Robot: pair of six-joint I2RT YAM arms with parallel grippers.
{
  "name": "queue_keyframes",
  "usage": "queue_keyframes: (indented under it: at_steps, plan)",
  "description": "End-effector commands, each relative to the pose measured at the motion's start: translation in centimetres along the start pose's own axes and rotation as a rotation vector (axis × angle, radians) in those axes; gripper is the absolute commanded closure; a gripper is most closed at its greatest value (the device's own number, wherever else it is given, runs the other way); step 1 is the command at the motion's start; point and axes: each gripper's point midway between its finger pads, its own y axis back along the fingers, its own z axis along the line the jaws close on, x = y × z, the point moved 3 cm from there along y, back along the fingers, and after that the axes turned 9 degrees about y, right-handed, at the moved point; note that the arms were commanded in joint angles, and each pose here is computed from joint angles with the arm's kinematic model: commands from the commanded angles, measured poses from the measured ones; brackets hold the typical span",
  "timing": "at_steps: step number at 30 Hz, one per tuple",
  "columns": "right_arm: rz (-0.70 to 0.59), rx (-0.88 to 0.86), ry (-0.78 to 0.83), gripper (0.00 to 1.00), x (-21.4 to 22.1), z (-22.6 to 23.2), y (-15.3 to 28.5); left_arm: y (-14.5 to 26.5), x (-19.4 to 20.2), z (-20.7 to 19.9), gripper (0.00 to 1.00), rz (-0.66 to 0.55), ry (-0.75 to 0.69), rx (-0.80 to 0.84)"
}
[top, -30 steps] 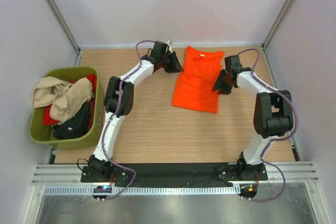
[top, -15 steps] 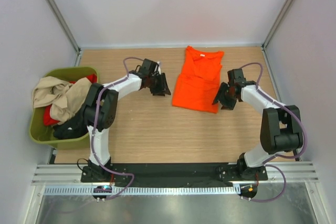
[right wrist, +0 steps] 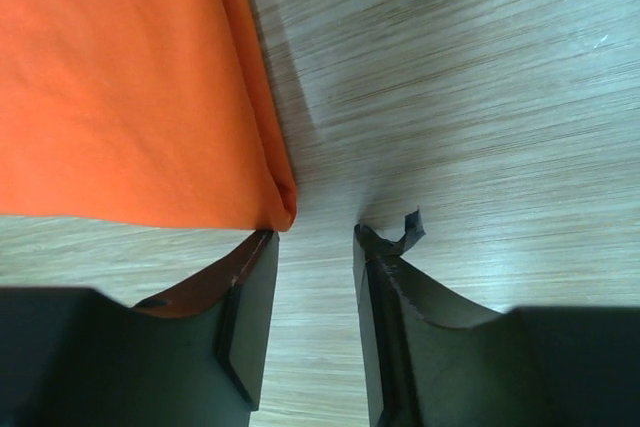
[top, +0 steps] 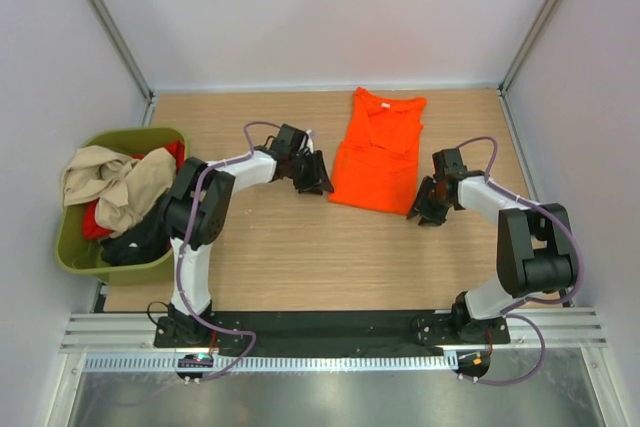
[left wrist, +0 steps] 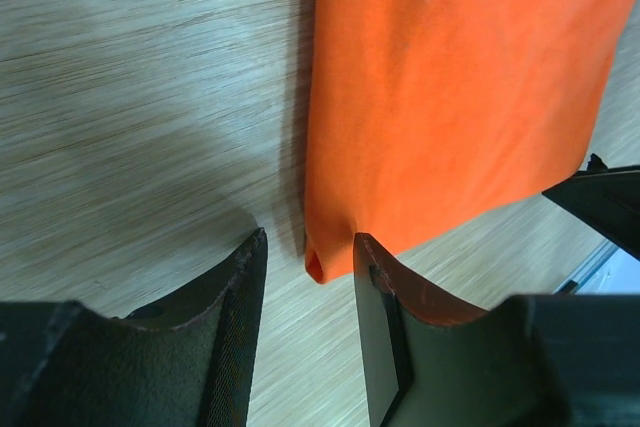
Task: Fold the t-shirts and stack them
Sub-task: Fold the tshirt
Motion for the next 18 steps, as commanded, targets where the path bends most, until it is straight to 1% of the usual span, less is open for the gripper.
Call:
queue_keyframes:
  at_steps: [1, 5, 9, 13, 15, 18]
  plan:
    - [-0.053, 0.019, 0.025, 0.58, -0.6, -0.3, 0.2, -0.7, 0.4, -0.5, 0.58, 0.009, -0.005, 0.048]
    - [-0.067, -0.02, 0.03, 0.57, -0.8, 0.4, 0.7, -1.0, 0.6, -0.3, 0.58, 0.015, -0.005, 0.045]
    - [-0.079, -0.071, 0.022, 0.49, -1.2, 1.4, 1.5, -1.2, 1.0, 0.1, 0.58, 0.022, 0.004, 0.031]
    - [-0.08, -0.069, 0.008, 0.48, -1.6, 1.5, 1.4, -1.5, 1.2, 0.4, 0.59, 0.028, 0.009, 0.022]
    - [-0.077, -0.068, 0.005, 0.48, -1.7, 1.5, 1.1, -1.6, 1.2, 0.5, 0.61, 0.026, 0.009, 0.018]
    - [-0.063, -0.057, 0.005, 0.5, -1.5, 1.3, 0.3, -1.9, 1.5, 0.6, 0.68, 0.036, 0.012, 0.016]
